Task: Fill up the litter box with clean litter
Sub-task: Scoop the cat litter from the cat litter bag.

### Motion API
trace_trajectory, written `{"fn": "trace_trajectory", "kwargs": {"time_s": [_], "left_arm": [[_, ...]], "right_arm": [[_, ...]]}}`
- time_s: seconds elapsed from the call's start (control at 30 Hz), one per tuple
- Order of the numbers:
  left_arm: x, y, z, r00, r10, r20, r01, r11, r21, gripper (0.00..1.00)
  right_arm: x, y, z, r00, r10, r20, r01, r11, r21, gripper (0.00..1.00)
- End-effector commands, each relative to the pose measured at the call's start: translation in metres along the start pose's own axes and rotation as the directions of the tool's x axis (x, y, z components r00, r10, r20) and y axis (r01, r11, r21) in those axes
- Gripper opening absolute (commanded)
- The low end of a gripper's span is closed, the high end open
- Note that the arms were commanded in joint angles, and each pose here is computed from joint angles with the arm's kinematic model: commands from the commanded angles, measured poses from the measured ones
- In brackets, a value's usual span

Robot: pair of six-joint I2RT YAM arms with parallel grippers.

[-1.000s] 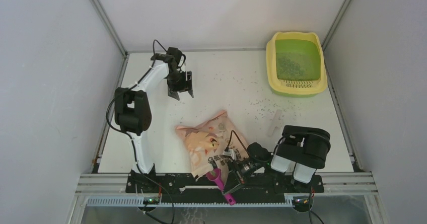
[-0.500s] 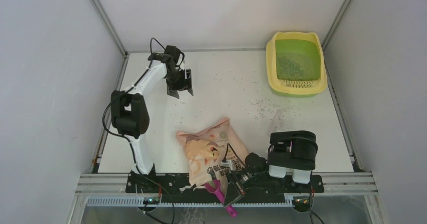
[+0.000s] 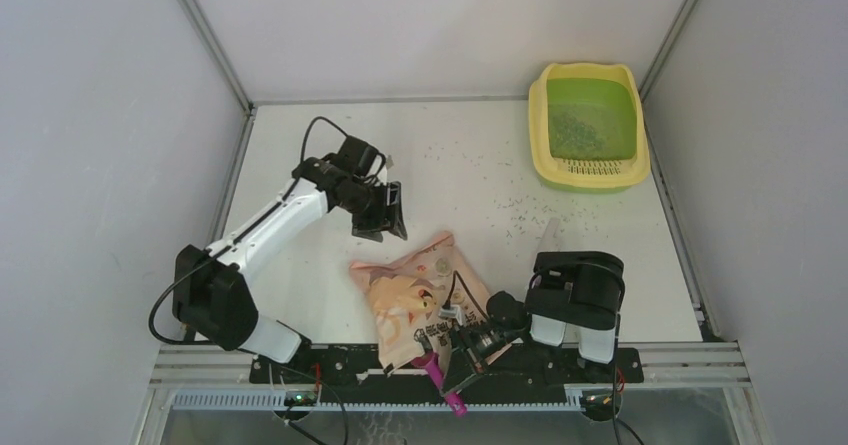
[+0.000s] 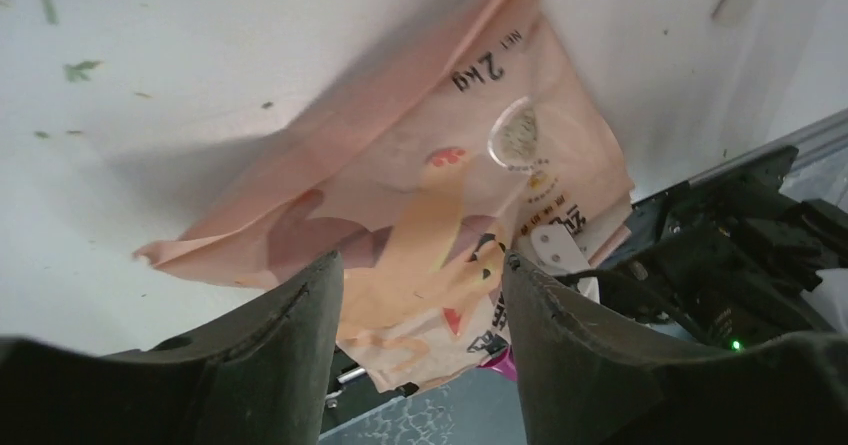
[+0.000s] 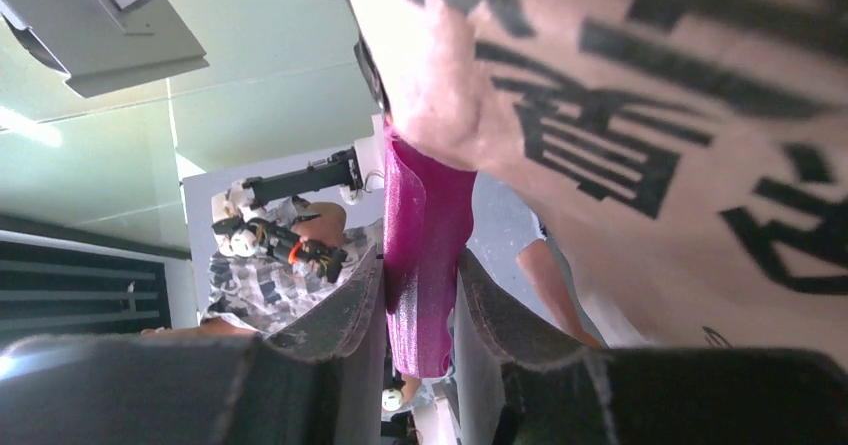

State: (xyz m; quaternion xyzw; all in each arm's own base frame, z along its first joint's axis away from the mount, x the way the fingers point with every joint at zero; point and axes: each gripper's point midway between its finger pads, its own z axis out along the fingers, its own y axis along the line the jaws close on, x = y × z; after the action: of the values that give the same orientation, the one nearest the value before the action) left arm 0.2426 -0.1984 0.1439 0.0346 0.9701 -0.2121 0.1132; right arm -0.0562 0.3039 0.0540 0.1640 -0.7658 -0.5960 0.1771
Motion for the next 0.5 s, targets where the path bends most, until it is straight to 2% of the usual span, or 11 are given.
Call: {"fn": "trace_trajectory", "kwargs": {"time_s": [0.0,0.2,0.47], "left_arm": [[0.003,-0.035,0.002,0.999,0.025,0.024,-0.028,0.995,0.098,0.63],[0.007,-0.066,0.033,0.995,0.089,-0.04,-0.084,0.99,0.115,0.59],[0.006,-0.064,0.092,0.986,0.081,-0.142,-0.068,0.993,0.094,0.54]], "right_arm": [[-0.016,0.013,-0.004,0.996,-0.086,0.019,0.087,0.994,-0.067,0.09],[-0.027,0.014,-0.013,0.996,-0.085,0.039,0.087,0.993,-0.076,0.08],[-0.033,0.011,-0.014,0.995,-0.084,0.045,0.088,0.994,-0.073,0.08]]}}
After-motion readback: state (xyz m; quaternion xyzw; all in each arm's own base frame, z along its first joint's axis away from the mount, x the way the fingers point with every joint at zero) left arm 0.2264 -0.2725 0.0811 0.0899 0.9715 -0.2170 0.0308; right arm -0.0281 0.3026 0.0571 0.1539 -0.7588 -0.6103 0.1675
